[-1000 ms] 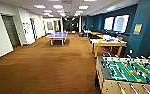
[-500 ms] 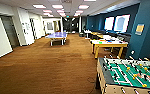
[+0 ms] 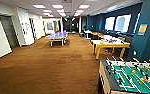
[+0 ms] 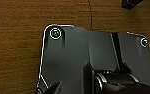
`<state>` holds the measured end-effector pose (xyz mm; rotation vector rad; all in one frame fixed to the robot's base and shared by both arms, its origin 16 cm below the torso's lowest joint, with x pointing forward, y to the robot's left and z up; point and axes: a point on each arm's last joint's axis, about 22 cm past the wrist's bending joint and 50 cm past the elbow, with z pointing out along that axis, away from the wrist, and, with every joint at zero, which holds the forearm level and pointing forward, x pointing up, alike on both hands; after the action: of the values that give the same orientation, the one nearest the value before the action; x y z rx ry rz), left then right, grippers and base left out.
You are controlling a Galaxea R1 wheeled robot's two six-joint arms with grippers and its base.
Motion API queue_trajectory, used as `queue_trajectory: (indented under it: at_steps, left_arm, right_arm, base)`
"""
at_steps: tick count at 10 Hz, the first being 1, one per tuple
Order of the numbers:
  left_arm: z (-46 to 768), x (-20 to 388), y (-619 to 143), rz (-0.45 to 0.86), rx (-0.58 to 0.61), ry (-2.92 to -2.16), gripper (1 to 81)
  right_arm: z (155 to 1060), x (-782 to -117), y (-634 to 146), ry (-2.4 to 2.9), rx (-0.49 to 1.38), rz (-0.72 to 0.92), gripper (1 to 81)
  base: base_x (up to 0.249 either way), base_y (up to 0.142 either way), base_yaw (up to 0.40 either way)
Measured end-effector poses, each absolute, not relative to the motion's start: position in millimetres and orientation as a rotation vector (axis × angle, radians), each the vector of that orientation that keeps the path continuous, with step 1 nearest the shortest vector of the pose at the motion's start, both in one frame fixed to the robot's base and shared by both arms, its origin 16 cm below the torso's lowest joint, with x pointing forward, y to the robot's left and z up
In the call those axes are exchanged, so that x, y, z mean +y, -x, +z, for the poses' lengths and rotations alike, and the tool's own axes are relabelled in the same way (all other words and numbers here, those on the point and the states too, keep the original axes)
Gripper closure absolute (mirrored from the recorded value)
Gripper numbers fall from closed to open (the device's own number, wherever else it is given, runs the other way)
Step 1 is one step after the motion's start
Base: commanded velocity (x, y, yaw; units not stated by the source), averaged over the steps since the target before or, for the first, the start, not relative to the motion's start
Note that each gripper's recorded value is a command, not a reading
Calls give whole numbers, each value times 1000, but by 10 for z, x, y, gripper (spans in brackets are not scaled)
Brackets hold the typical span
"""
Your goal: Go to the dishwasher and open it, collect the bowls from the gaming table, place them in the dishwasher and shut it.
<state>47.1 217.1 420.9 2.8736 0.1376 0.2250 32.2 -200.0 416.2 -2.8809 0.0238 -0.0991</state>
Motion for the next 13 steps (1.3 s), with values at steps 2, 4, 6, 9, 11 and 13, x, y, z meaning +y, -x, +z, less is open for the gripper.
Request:
queue_trajectory:
  at_steps: [2,4,6,9,11,13]
  left_arm:
    - [4210,2156,-467,224,138,-2872,10]
    - [4209,2159,-464,223,138,-2872,10]
    - [4209,2163,-463,224,138,-2873,10]
    - [4204,2136,-391,213,138,-2871,10]
    - [4219,2174,-590,242,136,-2872,10]
    - [4212,2222,-514,244,139,-2880,10]
  right_arm:
    - [4163,-1971,-298,2878,24,-94,10]
    - [4163,-1971,-308,2878,24,-96,10]
    - [4162,-1971,-293,2878,24,-93,10]
    - [4162,-1971,-247,2877,24,-87,10]
    - [4164,-2017,-409,2884,24,-111,10]
    - [4171,-1917,-345,2870,24,-110,10]
  base:
    - [167,118,0]
    - [167,118,0]
    - [167,118,0]
    - [167,118,0]
    - [168,111,0]
    - [172,93,0]
